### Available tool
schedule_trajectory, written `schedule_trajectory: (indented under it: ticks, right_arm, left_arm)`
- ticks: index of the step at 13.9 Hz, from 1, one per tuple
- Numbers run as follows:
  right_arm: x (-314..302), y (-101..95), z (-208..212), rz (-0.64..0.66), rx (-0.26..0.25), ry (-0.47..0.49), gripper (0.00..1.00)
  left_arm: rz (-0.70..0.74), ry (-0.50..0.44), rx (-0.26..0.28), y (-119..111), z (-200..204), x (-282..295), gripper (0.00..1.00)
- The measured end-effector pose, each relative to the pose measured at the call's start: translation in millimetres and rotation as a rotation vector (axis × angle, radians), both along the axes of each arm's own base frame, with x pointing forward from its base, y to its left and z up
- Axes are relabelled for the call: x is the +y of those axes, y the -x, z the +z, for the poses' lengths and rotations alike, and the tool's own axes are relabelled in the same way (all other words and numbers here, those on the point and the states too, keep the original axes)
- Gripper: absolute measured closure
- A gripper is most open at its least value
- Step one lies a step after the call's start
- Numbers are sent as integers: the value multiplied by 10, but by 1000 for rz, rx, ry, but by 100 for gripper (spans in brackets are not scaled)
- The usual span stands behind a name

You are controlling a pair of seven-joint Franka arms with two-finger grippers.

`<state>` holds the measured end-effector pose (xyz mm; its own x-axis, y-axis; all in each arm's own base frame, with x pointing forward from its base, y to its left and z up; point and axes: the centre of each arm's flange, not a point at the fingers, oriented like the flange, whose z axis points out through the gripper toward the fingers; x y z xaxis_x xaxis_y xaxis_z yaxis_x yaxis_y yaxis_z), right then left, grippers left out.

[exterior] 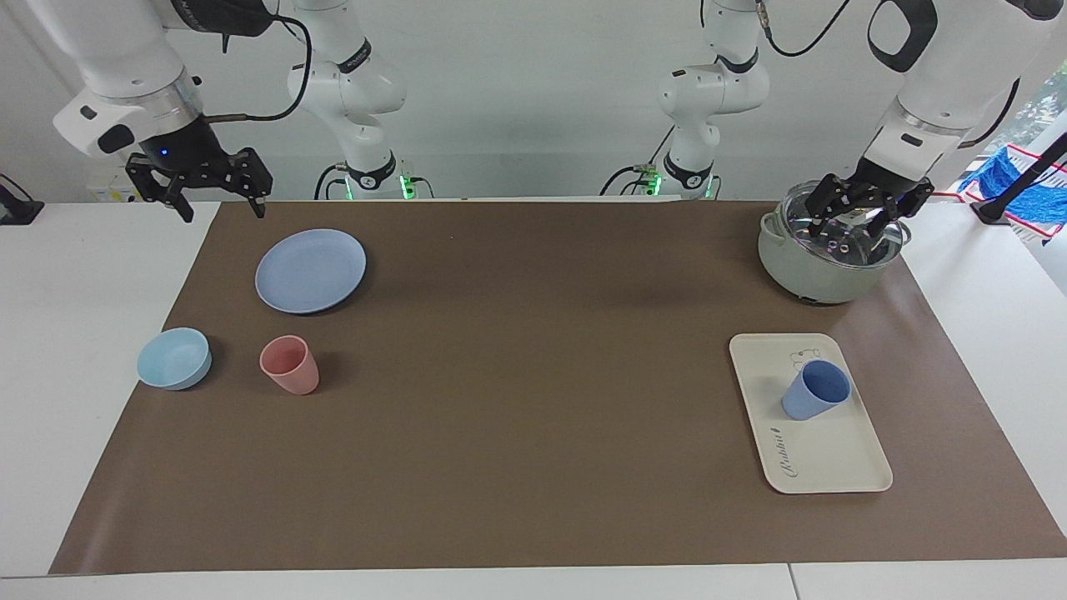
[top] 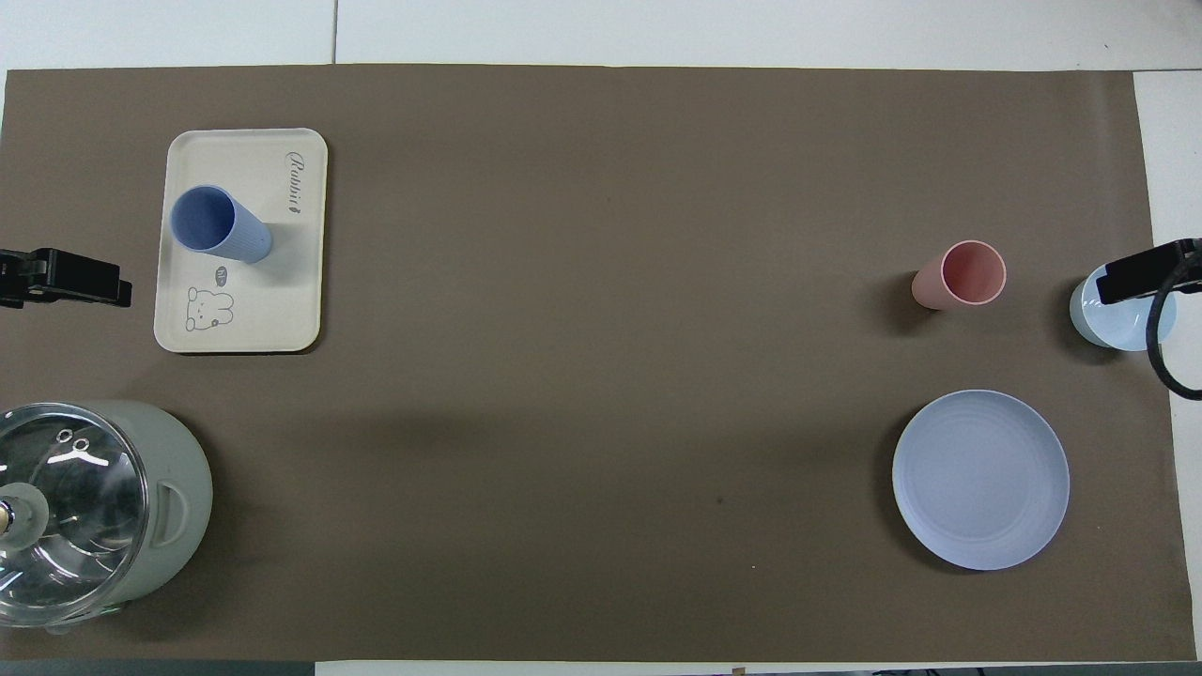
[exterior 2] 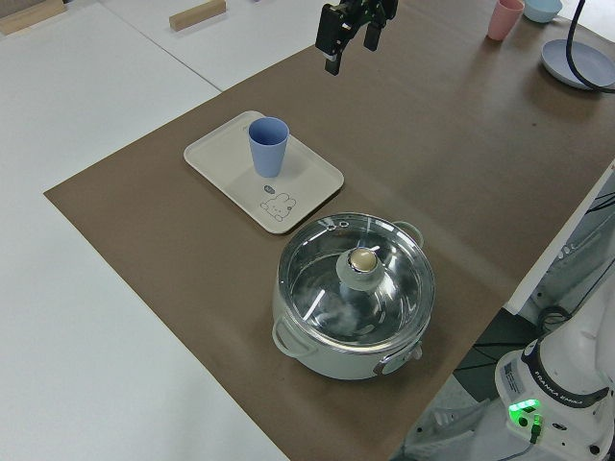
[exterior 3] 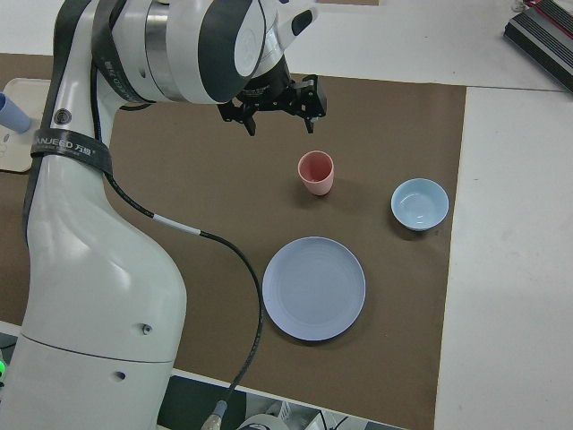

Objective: Place cup on tray

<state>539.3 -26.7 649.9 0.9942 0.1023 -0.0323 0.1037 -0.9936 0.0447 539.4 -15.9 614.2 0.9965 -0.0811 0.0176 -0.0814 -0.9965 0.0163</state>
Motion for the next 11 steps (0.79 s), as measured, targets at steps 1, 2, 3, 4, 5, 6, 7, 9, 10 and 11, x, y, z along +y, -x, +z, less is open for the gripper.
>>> schedule_trajectory:
  ticks: [1,2,3,4,5,6,7,9,10,11]
  right_arm:
    - [-24,5,7,-5,-1,0,0]
    - [-43,6,7,-8,-1,0,0]
    - [-54,7,5,-10,-1,0,0]
    - [-74,6,-1,-14,0,0,0]
    - [-114,-5,-30,-21,7,-2,0]
    - [-168,-30,-78,-32,17,-6,0]
    - [-225,-50,-109,-42,24,-9,0]
    - [-304,-47,-126,-58,40,-13,0]
    - [-328,-39,-116,-63,42,-13,0]
    - [-331,-38,-104,-64,40,-13,0]
  left_arm:
    - [0,0,0,0,0,0,0]
    - [0,0,0,0,0,0,0]
    - [0,0,0,0,0,0,0]
    - [0,0,0,0,0,0,0]
    - [0,0,0,0,0,0,0]
    - [0,0,0,0,0,0,0]
    - [0,0,0,0,0,0,0]
    - [1,0,0,0,0,0,0]
    - [1,0,0,0,0,0,0]
    - [1,0,0,0,0,0,0]
